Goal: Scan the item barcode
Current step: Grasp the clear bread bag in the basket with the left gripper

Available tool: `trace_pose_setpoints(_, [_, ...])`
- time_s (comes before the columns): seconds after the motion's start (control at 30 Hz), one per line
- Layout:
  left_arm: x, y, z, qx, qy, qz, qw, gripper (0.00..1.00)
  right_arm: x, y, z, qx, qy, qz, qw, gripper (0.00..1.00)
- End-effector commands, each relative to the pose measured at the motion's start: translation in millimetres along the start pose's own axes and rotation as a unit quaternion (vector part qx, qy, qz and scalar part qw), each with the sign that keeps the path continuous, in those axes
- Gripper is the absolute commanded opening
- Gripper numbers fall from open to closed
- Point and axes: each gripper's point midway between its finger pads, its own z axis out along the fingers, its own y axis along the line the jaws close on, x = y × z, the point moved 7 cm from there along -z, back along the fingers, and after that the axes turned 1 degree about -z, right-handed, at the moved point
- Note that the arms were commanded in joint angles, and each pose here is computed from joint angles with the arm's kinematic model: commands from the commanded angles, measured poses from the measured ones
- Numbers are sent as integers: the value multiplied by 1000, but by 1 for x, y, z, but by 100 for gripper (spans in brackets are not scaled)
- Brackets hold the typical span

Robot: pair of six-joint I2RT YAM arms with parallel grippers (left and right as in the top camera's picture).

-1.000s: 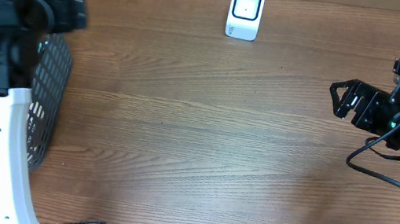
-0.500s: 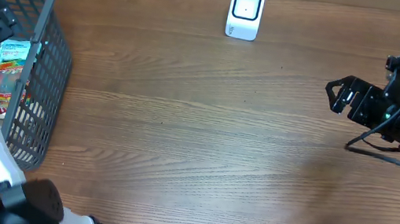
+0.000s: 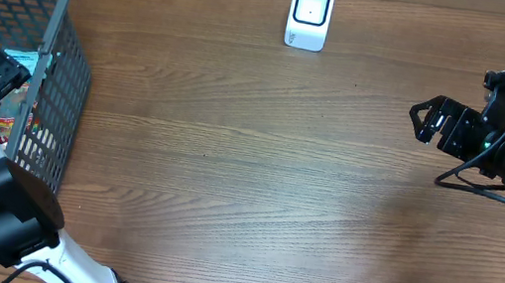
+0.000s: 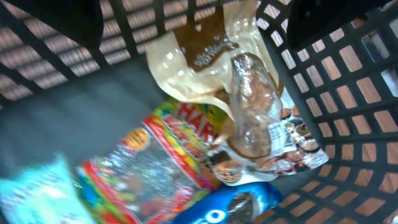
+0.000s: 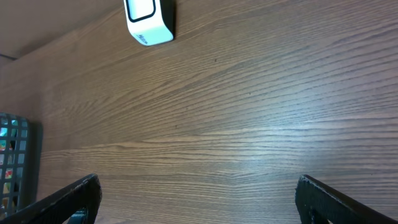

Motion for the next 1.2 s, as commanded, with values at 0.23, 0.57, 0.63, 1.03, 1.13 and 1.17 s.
trace_pose_setpoints(0.23, [1, 26, 64, 3, 55, -45, 997, 89, -6, 7, -7, -9, -13, -6, 1000, 100])
trace_pose_setpoints(0.57, [24, 24, 116, -6, 68, -42, 997, 90, -3, 6, -7, -8, -6, -4, 1000, 100])
trace_pose_setpoints(0.63, [30, 24, 127, -7, 69, -42, 997, 90, -3, 6, -7, -7, -6, -3, 1000, 100])
trace_pose_setpoints(1.03, [59, 23, 175, -3, 64, -45, 997, 70, -2, 6, -7, -7, -3, -2, 1000, 100])
trace_pose_setpoints(1.13, [60, 24, 176, -4, 65, -44, 997, 5, -2, 6, -7, -7, -3, -2, 1000, 100])
trace_pose_setpoints(1.17, [60, 23, 176, -4, 64, -44, 997, 4, -2, 6, -7, -7, -3, -2, 1000, 100])
